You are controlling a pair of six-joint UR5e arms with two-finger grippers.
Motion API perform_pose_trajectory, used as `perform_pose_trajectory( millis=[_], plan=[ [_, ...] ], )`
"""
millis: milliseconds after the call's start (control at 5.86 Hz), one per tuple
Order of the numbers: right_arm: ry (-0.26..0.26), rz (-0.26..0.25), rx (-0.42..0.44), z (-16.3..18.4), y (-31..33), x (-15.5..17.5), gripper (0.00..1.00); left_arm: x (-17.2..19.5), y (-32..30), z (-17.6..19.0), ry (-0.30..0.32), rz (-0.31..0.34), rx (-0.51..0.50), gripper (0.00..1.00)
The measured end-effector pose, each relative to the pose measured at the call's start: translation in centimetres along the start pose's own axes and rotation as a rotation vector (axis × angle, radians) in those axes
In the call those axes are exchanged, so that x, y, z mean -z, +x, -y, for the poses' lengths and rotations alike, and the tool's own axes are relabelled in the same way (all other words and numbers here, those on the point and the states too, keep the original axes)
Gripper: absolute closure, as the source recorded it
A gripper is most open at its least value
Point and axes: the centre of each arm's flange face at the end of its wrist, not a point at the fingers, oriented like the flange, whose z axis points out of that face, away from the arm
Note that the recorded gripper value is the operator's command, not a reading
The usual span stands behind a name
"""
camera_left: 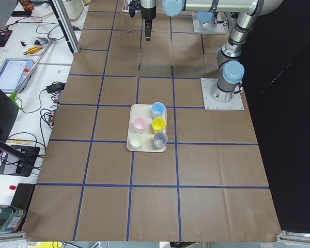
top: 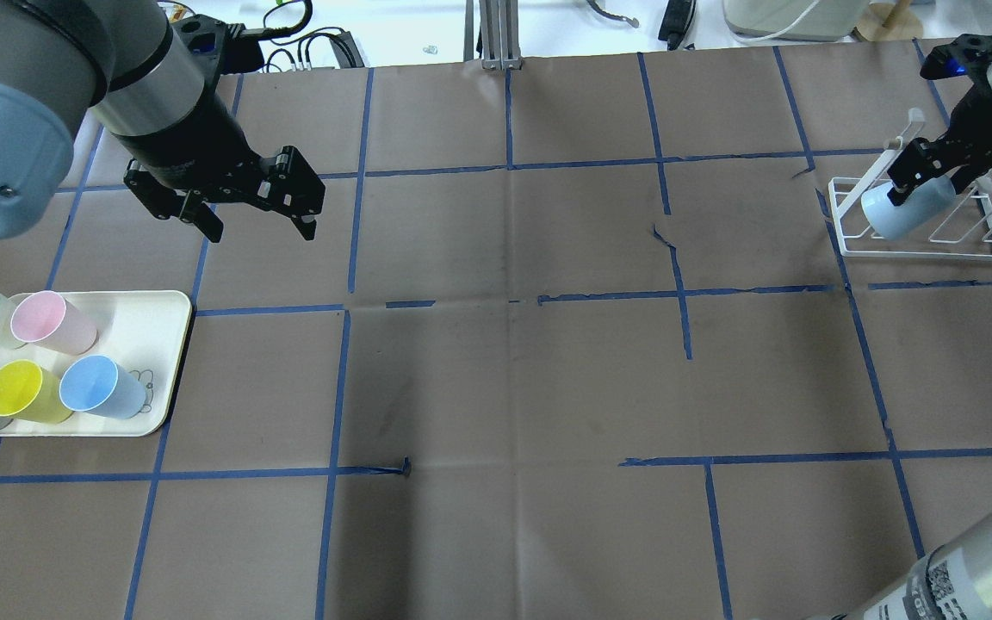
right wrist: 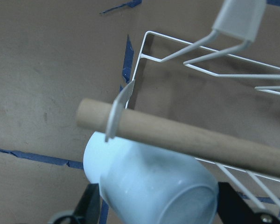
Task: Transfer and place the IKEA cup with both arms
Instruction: 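Close the right gripper on the light blue cup's base on the rack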
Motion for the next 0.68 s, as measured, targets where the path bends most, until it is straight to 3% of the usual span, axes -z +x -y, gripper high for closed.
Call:
perform_pose_trajectory(
  millis=[341, 512, 683],
  plan=[
    [-0.009, 0.011, 0.001, -0.36, -0.31, -0.8, 0.34, 0.0, 0.0, 0.0, 0.0, 0.0, 0.0, 0.02],
    [-0.008, 0.011, 0.0, -0.37, -0.34, -0.76, 0.37, 0.0, 0.0, 0.0, 0.0, 0.0, 0.0, 0.02],
    [-0.003, 0.008, -0.001, -0.33, -0.3, -0.49, 0.48, 0.0, 0.0, 0.0, 0.0, 0.0, 0.0, 0.02]
  ],
)
